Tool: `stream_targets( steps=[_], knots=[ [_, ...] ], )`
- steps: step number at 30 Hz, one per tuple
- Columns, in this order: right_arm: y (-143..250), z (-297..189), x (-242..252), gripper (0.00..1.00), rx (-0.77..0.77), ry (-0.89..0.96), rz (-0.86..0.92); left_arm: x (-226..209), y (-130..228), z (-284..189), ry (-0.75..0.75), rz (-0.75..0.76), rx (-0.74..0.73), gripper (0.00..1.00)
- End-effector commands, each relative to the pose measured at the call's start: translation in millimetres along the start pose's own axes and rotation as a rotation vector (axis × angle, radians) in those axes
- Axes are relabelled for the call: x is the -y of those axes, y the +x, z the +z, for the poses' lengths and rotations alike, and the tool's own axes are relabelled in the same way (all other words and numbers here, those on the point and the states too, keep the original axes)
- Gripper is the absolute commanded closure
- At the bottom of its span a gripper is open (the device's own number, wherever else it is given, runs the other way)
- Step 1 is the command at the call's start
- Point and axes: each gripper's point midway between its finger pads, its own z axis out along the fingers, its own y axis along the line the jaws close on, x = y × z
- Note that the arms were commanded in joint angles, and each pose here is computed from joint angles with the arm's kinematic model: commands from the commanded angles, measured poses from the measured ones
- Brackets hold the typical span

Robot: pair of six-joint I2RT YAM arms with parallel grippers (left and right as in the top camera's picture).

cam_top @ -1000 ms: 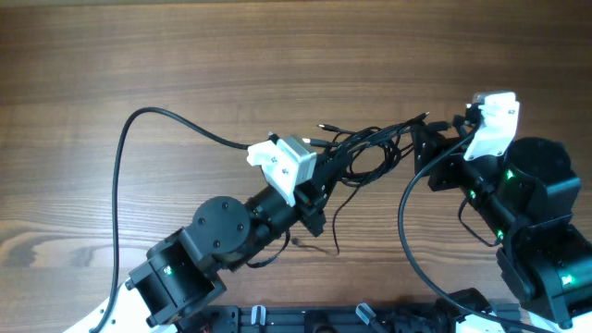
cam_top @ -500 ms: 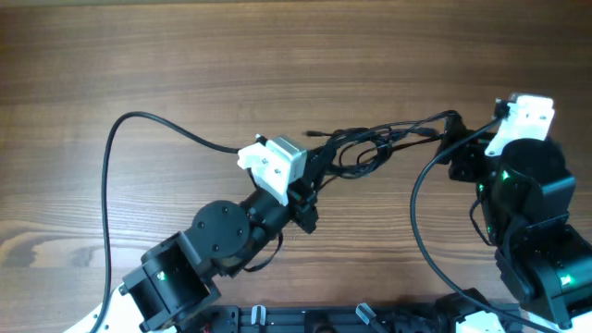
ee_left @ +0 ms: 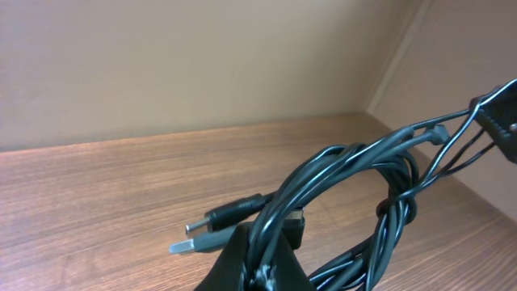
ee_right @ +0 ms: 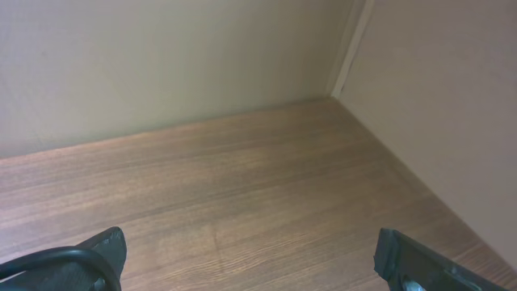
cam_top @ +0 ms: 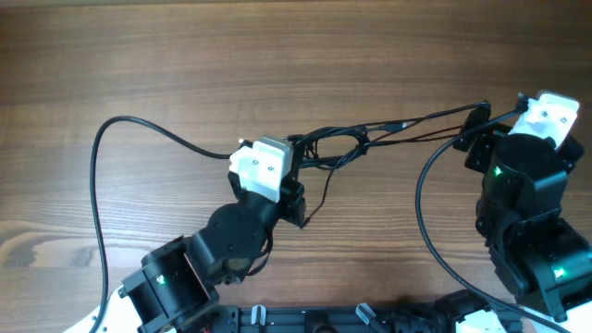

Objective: Untangle cables

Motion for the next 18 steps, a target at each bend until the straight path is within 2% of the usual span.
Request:
stream_targets(
  steps=[1, 3, 6, 7, 9, 11, 12, 18],
  knots=[
    [-13.5, -6.7, 57.5, 0.00, 0.062, 0.287, 0.061, -61.0, -28.0, -20.8, -0.294, -0.009, 0.112, 0.96],
    [-9.5, -1.3, 34.0, 0.00, 0.030, 0.148, 0.021, -53.8, -26.7, -18.7, -0.250, -0.017, 0.104, 0.96],
    [3.1, -6.2, -38.6, 0.00, -0.025, -0.281, -0.145, -26.4, -27.3, -13.9, -0.092, -0.032, 0.091, 0.96],
    [9.5, -22.1, -75.6, 0.00, -0.020, -0.521, -0.249, -15.8, -28.0, -13.1, -0.032, -0.038, 0.088, 0.96],
    [17.3, -58.8, -119.5, 0.00, 0.029, -0.863, -0.380, -4.2, -30.4, -13.3, 0.034, -0.045, 0.091, 0.96],
    [21.6, -90.2, -140.6, 0.00, 0.081, -1.087, -0.443, -2.5, -31.4, -13.4, 0.043, -0.048, 0.094, 0.96],
    [22.6, -101.4, -146.1, 0.00, 0.098, -1.160, -0.455, -2.5, -31.4, -13.4, 0.043, -0.048, 0.094, 0.96],
    [23.2, -103.7, -147.0, 0.00, 0.090, -1.175, -0.442, -5.1, -33.8, -13.6, 0.028, -0.052, 0.105, 0.96]
  ],
)
